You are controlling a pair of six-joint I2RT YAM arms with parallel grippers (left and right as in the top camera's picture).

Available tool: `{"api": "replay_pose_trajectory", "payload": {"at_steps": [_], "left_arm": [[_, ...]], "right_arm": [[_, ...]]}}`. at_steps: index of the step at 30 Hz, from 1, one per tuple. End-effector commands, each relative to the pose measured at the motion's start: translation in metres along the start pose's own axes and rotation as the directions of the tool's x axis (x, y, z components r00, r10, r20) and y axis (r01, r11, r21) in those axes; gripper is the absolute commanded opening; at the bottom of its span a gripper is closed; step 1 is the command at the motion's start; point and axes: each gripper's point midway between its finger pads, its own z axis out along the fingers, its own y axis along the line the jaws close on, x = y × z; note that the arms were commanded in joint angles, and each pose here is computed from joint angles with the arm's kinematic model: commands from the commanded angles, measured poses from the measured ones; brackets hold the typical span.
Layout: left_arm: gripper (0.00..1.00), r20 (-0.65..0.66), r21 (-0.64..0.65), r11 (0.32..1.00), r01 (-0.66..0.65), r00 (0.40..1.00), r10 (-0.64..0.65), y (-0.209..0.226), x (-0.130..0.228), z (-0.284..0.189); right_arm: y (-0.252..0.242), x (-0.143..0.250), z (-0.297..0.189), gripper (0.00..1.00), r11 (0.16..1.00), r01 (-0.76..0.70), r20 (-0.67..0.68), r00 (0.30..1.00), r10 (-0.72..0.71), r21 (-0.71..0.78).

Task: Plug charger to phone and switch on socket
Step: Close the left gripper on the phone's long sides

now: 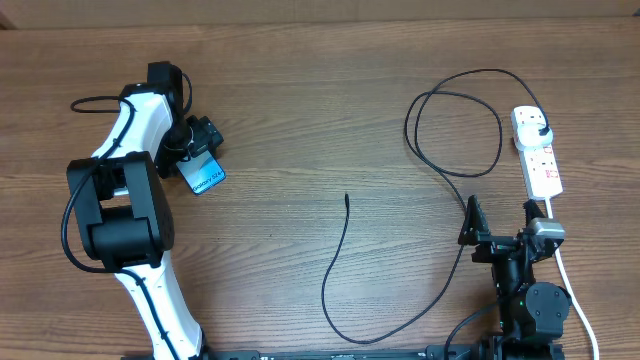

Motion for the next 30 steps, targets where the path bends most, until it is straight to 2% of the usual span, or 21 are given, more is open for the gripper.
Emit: {"api": "replay_pose_trajectory", "payload": {"at_steps": [1,5,10,30], "left_arm": [[1.00,-0.024,-0.016,1.000,0.014,1.000,-0.014,0.0048,0.0070,0.0084],[1.00,-0.025,-0.016,1.000,0.014,1.000,-0.014,0.0048,0.0071,0.0084],[0.95,-0.025,-0.016,1.000,0.014,1.000,-0.014,0.0048,0.0071,0.0084],[0.90,-0.025,-0.016,1.000,0.014,1.000,-0.014,0.0048,0.0072,0.0084]], "right_arm": [[0.0011,0.0015,0.0001,1.00,1.000,-0.003,0.005,1.000,0.003,-0.005],[0.0011,0.0015,0.0001,1.00,1.000,-0.003,0.005,1.000,0.003,-0.005],[0.0011,0.0015,0.0001,1.00,1.000,-0.003,0.005,1.000,0.003,-0.005],[0.0011,0.0015,0.0001,1.00,1.000,-0.003,0.005,1.000,0.003,-0.005]]}}
